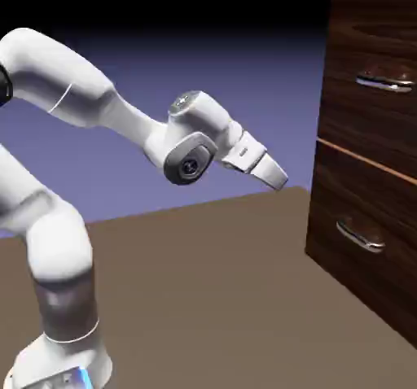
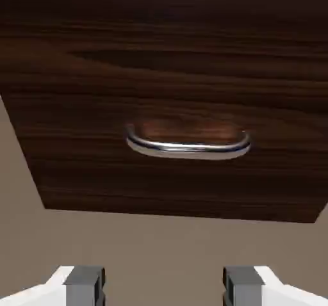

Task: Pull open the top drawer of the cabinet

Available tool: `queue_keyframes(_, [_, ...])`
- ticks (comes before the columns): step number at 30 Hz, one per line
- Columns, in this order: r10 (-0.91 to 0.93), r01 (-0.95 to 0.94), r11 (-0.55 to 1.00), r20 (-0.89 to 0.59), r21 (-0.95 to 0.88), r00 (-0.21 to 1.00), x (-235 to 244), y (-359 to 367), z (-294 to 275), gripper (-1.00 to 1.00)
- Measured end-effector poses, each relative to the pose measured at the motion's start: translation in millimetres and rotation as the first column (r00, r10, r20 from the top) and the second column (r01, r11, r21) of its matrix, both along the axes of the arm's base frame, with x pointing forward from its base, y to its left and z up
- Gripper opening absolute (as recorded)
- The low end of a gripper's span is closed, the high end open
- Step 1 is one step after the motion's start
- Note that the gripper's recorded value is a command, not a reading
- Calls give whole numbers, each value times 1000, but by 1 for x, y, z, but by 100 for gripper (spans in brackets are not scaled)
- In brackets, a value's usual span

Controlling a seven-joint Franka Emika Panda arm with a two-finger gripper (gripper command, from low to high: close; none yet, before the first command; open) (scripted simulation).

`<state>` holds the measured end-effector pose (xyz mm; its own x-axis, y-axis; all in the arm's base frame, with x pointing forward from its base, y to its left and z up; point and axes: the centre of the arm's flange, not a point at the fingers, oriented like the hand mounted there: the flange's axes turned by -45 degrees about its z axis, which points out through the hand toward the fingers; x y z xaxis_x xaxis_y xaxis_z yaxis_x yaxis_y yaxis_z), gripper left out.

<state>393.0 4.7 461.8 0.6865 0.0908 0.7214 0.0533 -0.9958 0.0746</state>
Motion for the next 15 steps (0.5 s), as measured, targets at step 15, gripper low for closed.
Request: queue_keyframes(15, [192,-155,877,35,-455,981,54,8,13,0])
